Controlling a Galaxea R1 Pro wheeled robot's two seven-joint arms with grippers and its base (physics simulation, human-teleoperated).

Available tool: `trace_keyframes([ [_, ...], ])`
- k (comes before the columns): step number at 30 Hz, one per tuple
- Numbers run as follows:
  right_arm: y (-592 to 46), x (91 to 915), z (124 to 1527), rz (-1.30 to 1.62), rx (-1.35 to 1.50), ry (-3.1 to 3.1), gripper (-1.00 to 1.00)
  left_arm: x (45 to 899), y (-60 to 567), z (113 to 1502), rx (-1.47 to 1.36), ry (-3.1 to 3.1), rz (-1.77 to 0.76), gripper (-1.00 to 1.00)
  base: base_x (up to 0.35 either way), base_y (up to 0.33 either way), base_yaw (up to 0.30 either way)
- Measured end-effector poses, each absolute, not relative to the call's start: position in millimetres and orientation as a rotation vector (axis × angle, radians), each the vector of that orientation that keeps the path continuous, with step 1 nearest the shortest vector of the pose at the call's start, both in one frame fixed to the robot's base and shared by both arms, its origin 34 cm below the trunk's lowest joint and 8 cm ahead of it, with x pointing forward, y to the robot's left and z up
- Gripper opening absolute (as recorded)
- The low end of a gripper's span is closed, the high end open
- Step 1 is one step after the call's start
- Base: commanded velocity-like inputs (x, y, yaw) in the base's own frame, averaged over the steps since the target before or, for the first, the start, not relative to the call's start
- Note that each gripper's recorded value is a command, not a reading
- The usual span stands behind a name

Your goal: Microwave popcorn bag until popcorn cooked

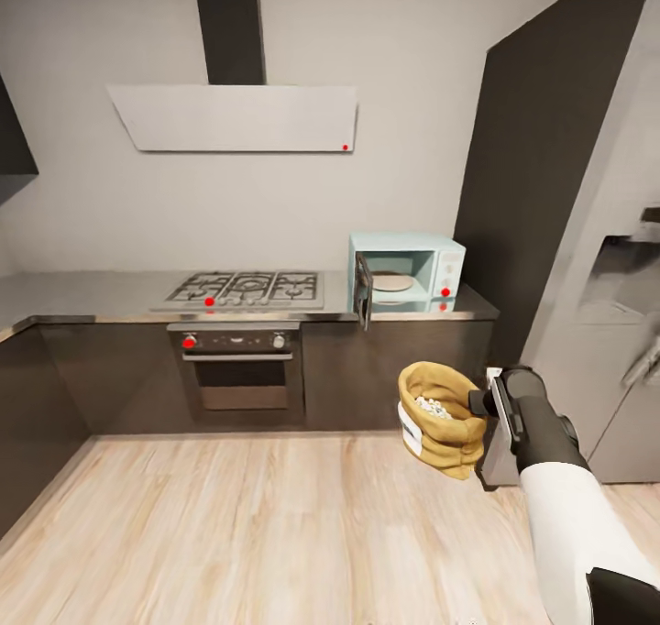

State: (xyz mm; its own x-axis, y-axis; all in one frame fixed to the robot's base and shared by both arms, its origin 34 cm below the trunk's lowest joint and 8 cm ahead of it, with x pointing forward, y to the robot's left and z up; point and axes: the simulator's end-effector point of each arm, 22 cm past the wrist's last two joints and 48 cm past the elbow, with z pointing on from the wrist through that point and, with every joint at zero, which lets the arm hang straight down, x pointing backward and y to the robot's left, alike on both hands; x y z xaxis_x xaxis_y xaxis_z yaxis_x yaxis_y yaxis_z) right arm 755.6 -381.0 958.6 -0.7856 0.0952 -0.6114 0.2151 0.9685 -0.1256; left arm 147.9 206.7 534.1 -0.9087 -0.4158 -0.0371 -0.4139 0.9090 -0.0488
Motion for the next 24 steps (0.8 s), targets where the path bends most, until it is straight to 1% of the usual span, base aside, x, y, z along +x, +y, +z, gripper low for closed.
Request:
trace_keyframes([
  [6,-381.0,755.5,958.8,-0.25,0.217,2.475,-1.0,147.6,206.4,534.1,-0.65,3.026,-0.063,1.0,0.052,-0.249,-0.278],
  [8,-381.0,755.5,959.0,-0.252,0.215,2.475,-1.0,147.6,206.0,534.1,-0.648,3.027,-0.064,1.0,0.123,-0.275,-0.168],
  [12,-380.6,755.5,959.2,-0.253,0.215,2.474,-1.0,147.4,206.1,534.2,-0.645,3.028,-0.064,1.0,0.188,-0.24,-0.028],
  [24,-378.5,756.8,961.6,-0.252,0.209,2.468,-1.0,146.6,207.2,534.1,-0.646,3.031,-0.062,1.0,0.244,-0.202,-0.001],
])
